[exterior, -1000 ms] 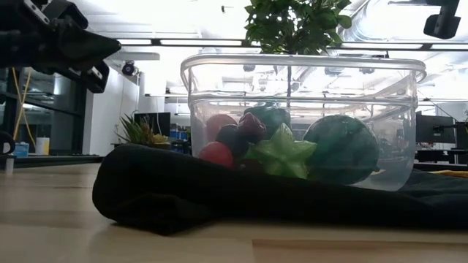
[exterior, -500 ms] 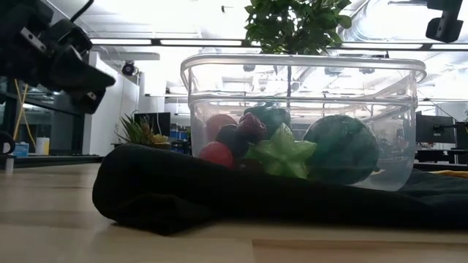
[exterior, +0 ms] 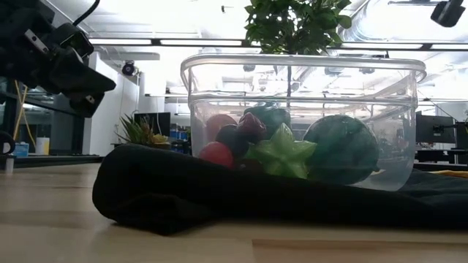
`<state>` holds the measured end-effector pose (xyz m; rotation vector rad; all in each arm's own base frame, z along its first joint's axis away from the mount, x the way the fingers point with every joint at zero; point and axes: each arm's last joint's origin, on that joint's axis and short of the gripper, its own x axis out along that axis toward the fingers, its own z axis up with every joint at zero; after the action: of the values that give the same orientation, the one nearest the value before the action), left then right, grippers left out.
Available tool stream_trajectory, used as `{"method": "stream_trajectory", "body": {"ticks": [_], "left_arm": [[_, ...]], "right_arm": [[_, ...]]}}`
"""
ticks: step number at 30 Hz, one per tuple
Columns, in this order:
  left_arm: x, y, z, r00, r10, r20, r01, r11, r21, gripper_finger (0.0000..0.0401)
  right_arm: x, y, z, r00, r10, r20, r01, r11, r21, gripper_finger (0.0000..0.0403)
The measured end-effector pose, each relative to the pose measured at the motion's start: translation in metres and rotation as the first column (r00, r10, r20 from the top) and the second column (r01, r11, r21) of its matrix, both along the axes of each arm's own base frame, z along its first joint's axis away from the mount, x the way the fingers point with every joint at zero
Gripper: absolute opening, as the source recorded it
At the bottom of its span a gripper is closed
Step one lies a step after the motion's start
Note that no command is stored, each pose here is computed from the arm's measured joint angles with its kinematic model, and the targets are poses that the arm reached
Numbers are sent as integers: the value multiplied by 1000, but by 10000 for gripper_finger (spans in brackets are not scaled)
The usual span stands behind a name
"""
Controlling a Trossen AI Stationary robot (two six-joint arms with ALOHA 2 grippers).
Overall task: Pick and placing Produce into tupperware
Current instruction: Return to Home Position
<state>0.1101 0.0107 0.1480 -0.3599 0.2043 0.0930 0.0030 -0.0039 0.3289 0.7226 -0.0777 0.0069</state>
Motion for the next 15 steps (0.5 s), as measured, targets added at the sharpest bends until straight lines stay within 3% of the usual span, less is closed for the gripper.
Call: {"method": "stream_trajectory", "body": {"ticks": [4, 10, 15], "left_arm": [[0, 0, 0, 1000, 1, -1, -1, 1000, -1, 1], [0, 0, 0, 1000, 2, -2, -2, 1000, -2, 1], [0, 0, 0, 1000, 2, -1, -2, 1000, -2, 1]], "right_arm": [[-13, -2, 5, 993, -18, 113, 30, 994, -109, 0], [-9, -1, 13, 976, -11, 217, 78, 950, -304, 0], [8, 2, -1, 968, 12, 249, 80, 932, -354, 0]]}}
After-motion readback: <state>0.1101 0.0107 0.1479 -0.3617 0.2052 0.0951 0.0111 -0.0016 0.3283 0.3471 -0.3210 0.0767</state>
